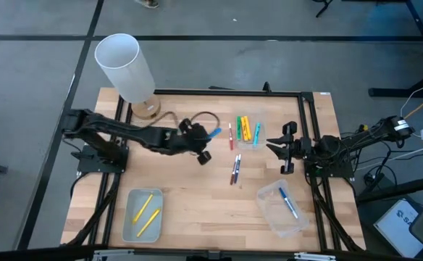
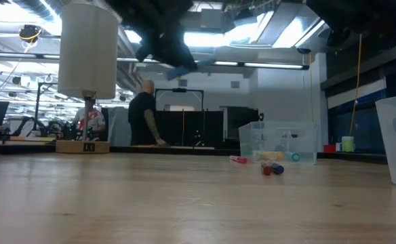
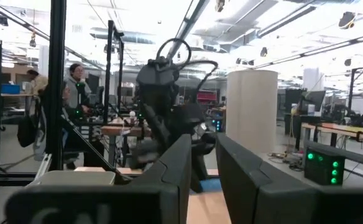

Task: Pick & Place Markers
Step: Put the blue highlighter pen into the top transparent bin

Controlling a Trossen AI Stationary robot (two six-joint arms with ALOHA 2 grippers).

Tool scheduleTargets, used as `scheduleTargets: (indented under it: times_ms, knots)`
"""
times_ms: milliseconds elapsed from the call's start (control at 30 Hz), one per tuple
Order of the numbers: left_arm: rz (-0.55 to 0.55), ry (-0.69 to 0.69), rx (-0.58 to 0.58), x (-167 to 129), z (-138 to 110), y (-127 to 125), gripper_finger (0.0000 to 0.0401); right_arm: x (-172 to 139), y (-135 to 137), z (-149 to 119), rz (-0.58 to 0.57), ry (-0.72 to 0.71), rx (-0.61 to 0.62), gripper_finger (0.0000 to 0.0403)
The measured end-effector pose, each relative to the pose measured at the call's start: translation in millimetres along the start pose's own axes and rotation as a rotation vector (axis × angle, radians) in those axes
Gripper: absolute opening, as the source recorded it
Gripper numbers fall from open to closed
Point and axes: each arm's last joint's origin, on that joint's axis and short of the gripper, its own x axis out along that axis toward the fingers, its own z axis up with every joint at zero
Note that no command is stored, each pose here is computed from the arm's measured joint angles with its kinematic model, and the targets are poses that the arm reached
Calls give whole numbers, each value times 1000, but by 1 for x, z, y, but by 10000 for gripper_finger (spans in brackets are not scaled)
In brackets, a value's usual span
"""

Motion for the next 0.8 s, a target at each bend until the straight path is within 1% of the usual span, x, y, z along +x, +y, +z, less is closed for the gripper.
scheduleTargets:
  times_ms: [100, 200, 267, 333, 433, 533, 667, 733, 800]
  knots:
    - [-128, -112, -56, -13, -10, 10, 51, 0, 1, -1, 19, 7, 6, 76]
    - [-251, -241, -97, -24, -15, 17, 51, 1, 3, -3, 54, 10, 25, 76]
    - [-320, -312, -119, -30, -17, 20, 51, 4, 4, -3, 55, 14, 26, 76]
    - [-367, -347, -131, -33, -20, 22, 51, 9, 5, 0, 54, 13, 44, 76]
    - [-407, -365, -112, -35, -22, 21, 51, 20, 10, 0, 59, 43, 56, 76]
    - [-433, -384, -84, -38, -21, 18, 51, 36, 17, -2, 66, 104, 35, 76]
    - [-453, -405, -46, -42, -22, 12, 51, 61, 27, -1, 27, 151, 7, 76]
    - [-467, -419, -45, -45, -22, 9, 51, 71, 30, -5, 28, 185, -3, 79]
    - [-477, -421, -43, -47, -23, 7, 51, 81, 32, -10, 45, 224, 20, 87]
